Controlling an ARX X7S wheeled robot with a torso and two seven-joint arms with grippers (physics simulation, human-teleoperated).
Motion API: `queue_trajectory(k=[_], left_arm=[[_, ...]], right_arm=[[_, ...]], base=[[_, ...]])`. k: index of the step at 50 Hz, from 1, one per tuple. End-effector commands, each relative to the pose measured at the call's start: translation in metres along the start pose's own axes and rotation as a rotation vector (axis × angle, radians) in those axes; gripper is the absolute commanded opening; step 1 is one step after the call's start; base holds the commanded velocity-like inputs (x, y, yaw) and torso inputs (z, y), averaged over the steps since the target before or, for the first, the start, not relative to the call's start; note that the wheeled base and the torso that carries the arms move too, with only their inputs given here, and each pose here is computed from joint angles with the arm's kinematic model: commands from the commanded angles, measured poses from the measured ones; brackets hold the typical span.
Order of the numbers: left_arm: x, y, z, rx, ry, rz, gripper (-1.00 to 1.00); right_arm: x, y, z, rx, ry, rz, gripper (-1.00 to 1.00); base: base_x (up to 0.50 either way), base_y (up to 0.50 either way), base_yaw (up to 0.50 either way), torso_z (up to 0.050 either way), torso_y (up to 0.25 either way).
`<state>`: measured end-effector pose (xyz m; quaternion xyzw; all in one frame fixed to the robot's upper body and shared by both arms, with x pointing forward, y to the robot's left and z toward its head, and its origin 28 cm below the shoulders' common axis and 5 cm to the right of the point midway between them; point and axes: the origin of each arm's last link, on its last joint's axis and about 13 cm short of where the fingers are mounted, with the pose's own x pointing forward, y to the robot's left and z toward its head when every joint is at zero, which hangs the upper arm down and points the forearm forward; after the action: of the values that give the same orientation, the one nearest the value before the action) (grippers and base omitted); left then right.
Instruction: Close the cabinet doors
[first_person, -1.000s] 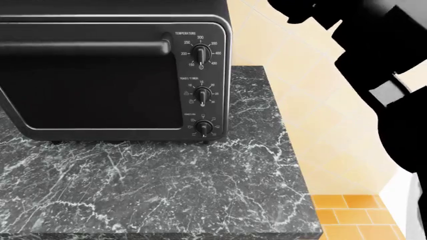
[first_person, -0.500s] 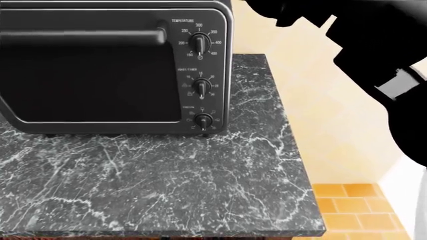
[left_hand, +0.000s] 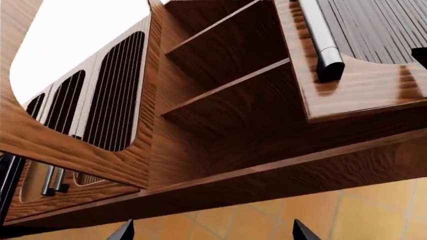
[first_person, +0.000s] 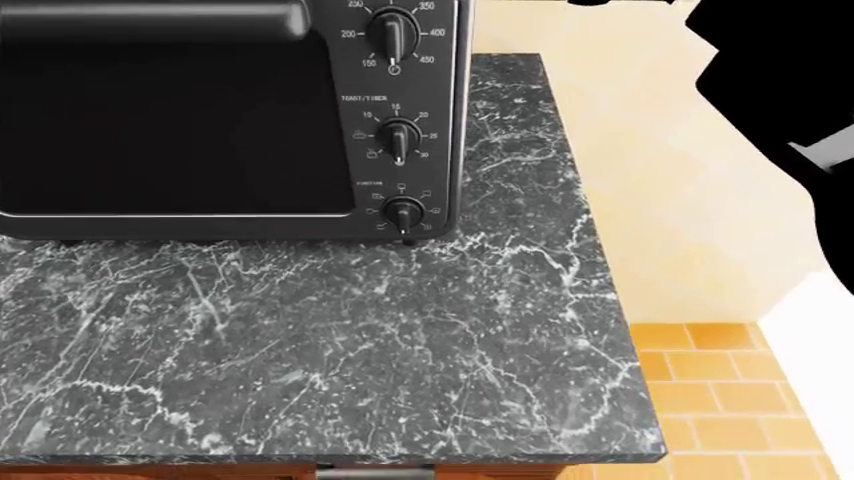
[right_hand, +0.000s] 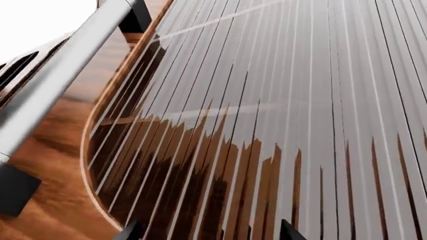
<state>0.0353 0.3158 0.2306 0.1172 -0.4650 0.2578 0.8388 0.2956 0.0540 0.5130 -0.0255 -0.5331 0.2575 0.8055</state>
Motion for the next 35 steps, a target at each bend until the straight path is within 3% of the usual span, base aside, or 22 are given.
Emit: queue_trajectory(k=[1, 10, 35], left_arm=[[-0.001, -0.001, -0.001, 0.002, 0.005, -0.005, 1.0], [-0.004, 0.001, 0.001, 0.0, 0.006, -0.007, 1.0], [-0.004, -0.001, -0.001, -0.002, 0.017, -0.012, 1.0]], right_arm=[[-0.012, 0.008, -0.025, 0.065, 0.179, -0.011, 1.0], [0.002, 0.012, 0.003, 0.047, 0.127, 0.009, 1.0], [-0.002, 0.01, -0.007, 0.035, 0.132, 0.014, 1.0]], base=[[0.0, 0.0, 0.0, 0.039, -0.152], [0.0, 0.0, 0.0, 0.039, -0.153], [0.0, 0.0, 0.0, 0.039, -0.153]])
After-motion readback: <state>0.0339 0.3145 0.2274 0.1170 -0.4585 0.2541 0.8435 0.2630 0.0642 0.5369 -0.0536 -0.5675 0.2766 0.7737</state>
